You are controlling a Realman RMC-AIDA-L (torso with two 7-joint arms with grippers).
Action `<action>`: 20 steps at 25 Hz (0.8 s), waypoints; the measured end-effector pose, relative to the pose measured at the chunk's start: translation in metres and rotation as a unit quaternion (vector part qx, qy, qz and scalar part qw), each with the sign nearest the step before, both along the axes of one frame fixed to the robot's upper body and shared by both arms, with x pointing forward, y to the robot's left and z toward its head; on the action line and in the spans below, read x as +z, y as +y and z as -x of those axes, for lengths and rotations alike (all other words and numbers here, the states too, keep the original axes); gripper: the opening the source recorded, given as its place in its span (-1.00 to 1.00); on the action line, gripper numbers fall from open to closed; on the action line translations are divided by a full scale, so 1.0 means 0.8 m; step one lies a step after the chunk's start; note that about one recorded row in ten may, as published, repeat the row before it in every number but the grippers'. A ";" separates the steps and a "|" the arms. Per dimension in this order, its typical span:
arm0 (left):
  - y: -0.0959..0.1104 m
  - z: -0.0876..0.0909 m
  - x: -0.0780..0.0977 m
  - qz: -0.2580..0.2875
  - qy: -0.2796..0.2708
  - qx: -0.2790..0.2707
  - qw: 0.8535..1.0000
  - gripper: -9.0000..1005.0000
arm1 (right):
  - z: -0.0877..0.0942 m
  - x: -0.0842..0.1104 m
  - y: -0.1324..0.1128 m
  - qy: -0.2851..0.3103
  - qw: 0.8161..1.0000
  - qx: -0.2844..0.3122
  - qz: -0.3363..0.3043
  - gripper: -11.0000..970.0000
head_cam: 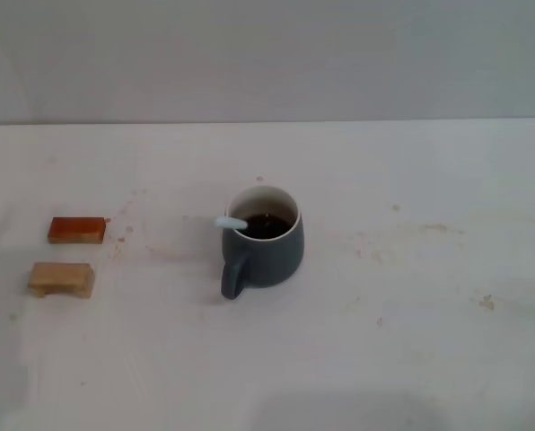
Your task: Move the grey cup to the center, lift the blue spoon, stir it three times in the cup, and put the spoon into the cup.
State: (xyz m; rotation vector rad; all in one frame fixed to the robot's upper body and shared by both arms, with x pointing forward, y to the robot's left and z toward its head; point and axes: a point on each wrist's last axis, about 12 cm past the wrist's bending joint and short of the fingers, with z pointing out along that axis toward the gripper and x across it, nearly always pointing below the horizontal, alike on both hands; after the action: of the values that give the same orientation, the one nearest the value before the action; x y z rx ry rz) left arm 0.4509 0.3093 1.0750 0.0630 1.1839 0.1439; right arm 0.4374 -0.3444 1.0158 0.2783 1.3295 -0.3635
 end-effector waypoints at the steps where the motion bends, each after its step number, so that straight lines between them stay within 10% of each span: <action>1: 0.009 0.005 -0.012 0.000 -0.001 0.005 1.000 0.44 | -0.002 0.002 0.002 -0.006 1.000 0.001 -0.001 -0.98; 20: 0.059 0.037 -0.062 0.051 0.067 0.049 0.995 0.64 | -0.027 0.008 0.009 -0.006 1.000 0.020 0.002 -0.98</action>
State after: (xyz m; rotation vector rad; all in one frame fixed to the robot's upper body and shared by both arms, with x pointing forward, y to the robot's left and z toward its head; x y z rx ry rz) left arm 0.4214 0.3568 1.0250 -0.0754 1.3262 0.1674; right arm 0.4589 -0.3372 1.0220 0.2489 1.3206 -0.3299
